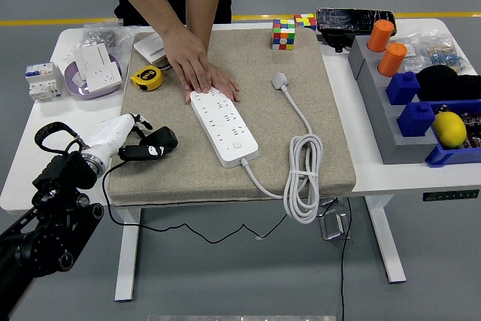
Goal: Pick up the plug,place it near the board,insert it into the board,press the button
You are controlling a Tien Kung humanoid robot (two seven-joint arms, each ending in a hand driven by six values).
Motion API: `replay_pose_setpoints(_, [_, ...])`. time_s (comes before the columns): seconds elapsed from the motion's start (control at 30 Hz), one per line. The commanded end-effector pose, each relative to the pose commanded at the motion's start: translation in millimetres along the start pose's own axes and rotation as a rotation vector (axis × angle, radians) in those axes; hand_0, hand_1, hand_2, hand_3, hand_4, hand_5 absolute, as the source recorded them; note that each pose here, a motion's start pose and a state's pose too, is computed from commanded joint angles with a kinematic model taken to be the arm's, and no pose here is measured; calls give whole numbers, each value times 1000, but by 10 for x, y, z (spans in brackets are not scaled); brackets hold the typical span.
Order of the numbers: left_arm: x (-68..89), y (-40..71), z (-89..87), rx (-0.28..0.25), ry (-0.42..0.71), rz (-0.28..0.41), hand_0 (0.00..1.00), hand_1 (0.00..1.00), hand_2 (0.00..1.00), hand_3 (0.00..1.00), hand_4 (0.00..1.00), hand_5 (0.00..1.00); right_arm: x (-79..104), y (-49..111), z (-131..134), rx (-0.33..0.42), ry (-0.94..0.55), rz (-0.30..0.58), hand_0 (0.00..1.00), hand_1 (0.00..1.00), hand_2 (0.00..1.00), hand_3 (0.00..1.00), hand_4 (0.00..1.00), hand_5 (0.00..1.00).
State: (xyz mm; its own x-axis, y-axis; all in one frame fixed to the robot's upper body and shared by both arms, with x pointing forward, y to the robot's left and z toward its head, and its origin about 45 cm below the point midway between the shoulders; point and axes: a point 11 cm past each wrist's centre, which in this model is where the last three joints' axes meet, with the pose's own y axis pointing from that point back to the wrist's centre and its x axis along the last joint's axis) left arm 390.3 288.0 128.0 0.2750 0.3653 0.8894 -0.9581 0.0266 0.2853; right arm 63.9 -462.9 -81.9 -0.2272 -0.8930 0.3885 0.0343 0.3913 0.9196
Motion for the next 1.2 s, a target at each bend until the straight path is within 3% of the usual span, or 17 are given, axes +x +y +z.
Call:
replay_pose_setpoints(0.03, [-3, 0, 0, -3, 1, -2, 701, 620, 545, 637, 998, 562, -2, 0, 2, 0, 0, 0, 847, 770, 736, 767, 998, 949])
replay_pose_setpoints(0.07, [-7, 1, 0, -3, 1, -4, 691, 597, 517, 616, 998, 418, -2, 0, 2, 0, 0, 0, 848, 770, 736, 767, 998, 949])
replay_pose_setpoints(0.43, [-8, 1, 15, -9, -3, 0, 676, 590, 497, 594, 998, 392, 5, 1, -6, 1, -3, 2, 847, 771, 736, 767, 998, 955])
replay_pose_setpoints(0.47, [-2, 1, 16, -10, -3, 4, 584, 507, 417, 456, 942, 300, 4, 1, -7, 1, -3, 2, 847, 771, 736, 767, 998, 964])
replay_pose_setpoints(0.63, [28, 0, 31, -18, -2, 33, 584, 507, 417, 456, 942, 300, -2, 1, -6, 1, -2, 0, 847, 771, 736, 767, 998, 964])
replay_pose_setpoints(0.67, [28, 0, 34, -19, -3, 35, 520, 434, 400, 420, 774, 236, -3, 1, -5, 0, -2, 0, 847, 770, 736, 768, 998, 971])
replay_pose_setpoints(0.83, [10, 0, 38, -20, -7, 32, 520, 434, 400, 420, 774, 236, 1, 2, -10, 1, -1, 1, 847, 770, 736, 768, 998, 971])
replay_pose_setpoints(0.87, [2, 1, 36, -19, -7, 29, 491, 417, 388, 405, 723, 222, 3, 2, -10, 2, -1, 2, 847, 771, 736, 768, 998, 983])
replay_pose_setpoints(1.2, [60, 20, 93, -41, -6, 54, 447, 364, 357, 377, 667, 191, 8, 0, -2, -1, 1, 3, 847, 770, 736, 767, 998, 984])
